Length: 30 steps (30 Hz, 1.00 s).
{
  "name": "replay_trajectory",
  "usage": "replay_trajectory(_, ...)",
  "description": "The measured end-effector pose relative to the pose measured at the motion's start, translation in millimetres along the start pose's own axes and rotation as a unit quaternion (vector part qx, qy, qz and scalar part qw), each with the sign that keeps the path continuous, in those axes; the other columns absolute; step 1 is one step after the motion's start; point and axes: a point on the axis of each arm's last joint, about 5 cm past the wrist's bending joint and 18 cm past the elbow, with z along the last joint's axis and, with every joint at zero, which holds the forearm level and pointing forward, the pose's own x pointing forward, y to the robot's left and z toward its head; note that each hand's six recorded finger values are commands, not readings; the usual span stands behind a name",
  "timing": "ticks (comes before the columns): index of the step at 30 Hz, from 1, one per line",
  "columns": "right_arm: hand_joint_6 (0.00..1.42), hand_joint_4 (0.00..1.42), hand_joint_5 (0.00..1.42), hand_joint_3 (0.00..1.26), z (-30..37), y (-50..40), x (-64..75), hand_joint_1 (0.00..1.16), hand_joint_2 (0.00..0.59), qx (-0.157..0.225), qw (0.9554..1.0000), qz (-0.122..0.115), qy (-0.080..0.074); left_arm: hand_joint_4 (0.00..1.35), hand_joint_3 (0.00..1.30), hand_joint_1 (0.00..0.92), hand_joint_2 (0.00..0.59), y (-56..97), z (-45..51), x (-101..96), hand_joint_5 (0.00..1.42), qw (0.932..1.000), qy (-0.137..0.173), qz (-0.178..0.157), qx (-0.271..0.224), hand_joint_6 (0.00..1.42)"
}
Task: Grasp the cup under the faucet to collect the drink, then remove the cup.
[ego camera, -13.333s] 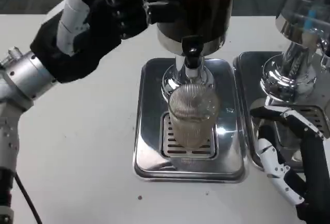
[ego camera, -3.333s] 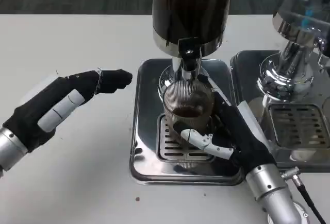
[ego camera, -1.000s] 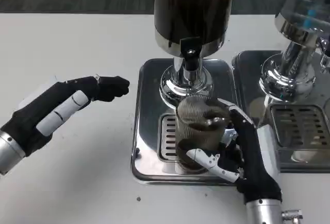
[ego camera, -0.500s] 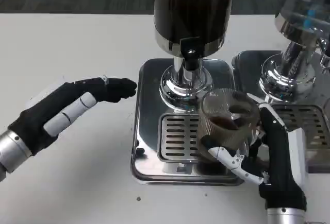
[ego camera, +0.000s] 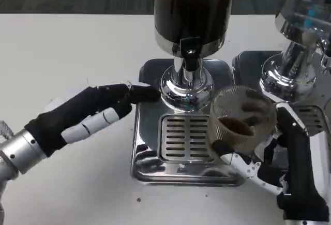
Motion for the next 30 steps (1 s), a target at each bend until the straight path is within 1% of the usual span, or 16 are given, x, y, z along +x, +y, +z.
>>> replay_trajectory(6,1.30,0.82,0.99,0.67,6.6,-10.1,-4.9,0.78,0.203,-0.005,1.0000,0.003,-0.005,0.27,0.32,0.000,0.214,-7.7,5.8,1.2,0.23,0.9993,-0.025,-0.016,0.023,0.23)
replay_trajectory(11,1.30,0.82,0.99,0.67,14.0,-16.7,-6.4,0.78,0.199,-0.005,0.9998,0.007,-0.016,0.27,0.32,0.000,0.215,-9.7,12.8,1.3,0.22,0.9977,-0.048,-0.018,0.046,0.23)
replay_trajectory(13,1.30,0.82,1.00,0.67,16.8,-19.3,-7.5,0.78,0.197,-0.003,0.9998,0.011,-0.019,0.27,0.31,0.000,0.215,-9.6,16.3,0.3,0.22,0.9966,-0.057,-0.018,0.057,0.23)
replay_trajectory(17,1.30,0.82,1.00,0.68,20.8,-23.8,-9.5,0.78,0.195,-0.001,0.9997,0.016,-0.021,0.27,0.31,0.000,0.215,-10.9,20.6,-3.3,0.22,0.9953,-0.065,-0.019,0.069,0.23)
replay_trajectory(21,1.30,0.82,1.00,0.68,23.7,-28.4,-12.9,0.78,0.195,-0.002,0.9996,0.020,-0.019,0.27,0.31,0.000,0.215,-13.1,24.4,-9.3,0.22,0.9944,-0.068,-0.023,0.077,0.23)
replay_trajectory(24,1.30,0.82,1.00,0.68,25.6,-31.1,-18.1,0.78,0.196,-0.003,0.9996,0.027,-0.012,0.27,0.31,0.000,0.215,-15.0,27.3,-14.6,0.22,0.9938,-0.068,-0.027,0.084,0.23)
replay_trajectory(27,1.30,0.82,1.00,0.68,27.9,-32.7,-21.0,0.78,0.199,-0.003,0.9995,0.029,-0.010,0.27,0.31,0.000,0.214,-15.7,30.1,-15.9,0.22,0.9929,-0.073,-0.029,0.089,0.23)
replay_trajectory(30,1.30,0.82,1.00,0.68,28.8,-33.3,-25.0,0.78,0.199,-0.003,0.9994,0.034,-0.003,0.27,0.31,0.000,0.214,-17.2,32.1,-18.1,0.22,0.9924,-0.076,-0.028,0.093,0.23)
